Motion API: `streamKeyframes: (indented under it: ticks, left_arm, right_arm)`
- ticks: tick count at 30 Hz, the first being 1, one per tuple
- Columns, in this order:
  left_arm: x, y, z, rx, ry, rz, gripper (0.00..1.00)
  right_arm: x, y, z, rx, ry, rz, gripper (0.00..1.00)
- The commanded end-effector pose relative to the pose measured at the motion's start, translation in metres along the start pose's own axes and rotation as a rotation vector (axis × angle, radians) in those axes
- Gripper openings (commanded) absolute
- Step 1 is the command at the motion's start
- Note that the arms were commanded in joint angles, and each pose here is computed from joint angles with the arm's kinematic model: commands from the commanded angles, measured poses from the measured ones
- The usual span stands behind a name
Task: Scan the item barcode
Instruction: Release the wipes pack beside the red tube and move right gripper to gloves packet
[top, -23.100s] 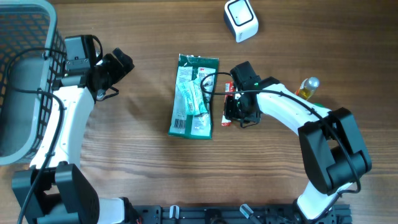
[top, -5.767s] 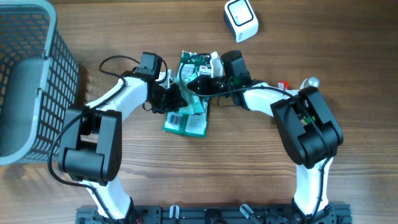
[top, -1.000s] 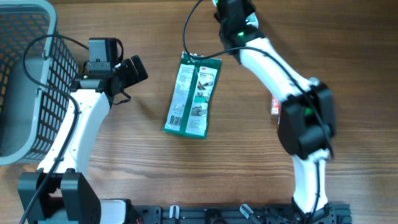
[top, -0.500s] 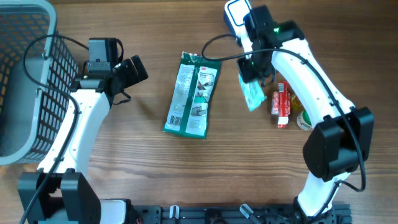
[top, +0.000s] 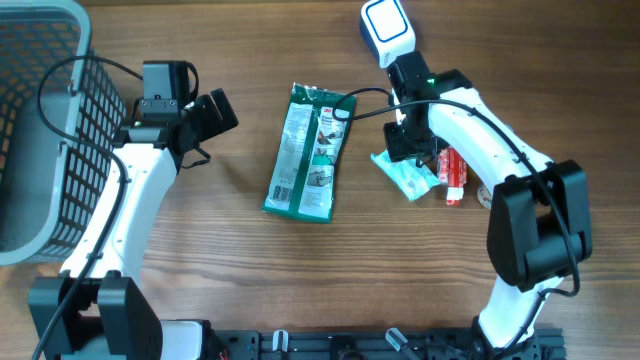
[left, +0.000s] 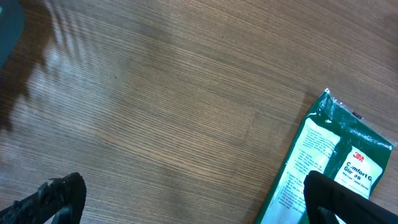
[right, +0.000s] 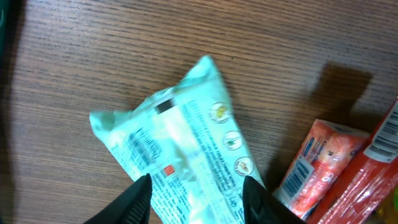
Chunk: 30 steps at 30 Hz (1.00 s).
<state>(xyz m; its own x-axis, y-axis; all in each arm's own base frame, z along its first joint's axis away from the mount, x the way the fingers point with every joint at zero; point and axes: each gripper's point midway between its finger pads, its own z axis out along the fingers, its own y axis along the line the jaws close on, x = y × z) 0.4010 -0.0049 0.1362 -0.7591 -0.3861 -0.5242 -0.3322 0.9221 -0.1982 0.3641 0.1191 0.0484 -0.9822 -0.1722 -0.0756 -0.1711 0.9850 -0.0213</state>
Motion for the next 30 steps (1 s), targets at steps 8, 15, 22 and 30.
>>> streamKeyframes:
  ticks: [8,15,22,30]
  left_arm:
    - [-0.002,0.003,0.002,-0.014,-0.002,0.001,1.00]
    - [-0.002,0.003,0.002,-0.014,-0.002,0.001,1.00]
    - [-0.002,0.003,0.002,-0.014,-0.002,0.001,1.00]
    - [-0.002,0.003,0.002,-0.014,-0.002,0.001,1.00]
  right_arm:
    - [-0.003,0.070,-0.004,-0.232,-0.020,0.005,0.47]
    - [0.011,0.075,0.009,-0.166,0.013,0.091,0.43]
    - [0.021,0.028,0.029,0.068,-0.004,0.155,0.43]
    - [0.018,0.033,0.030,-0.023,0.004,0.202,0.43]
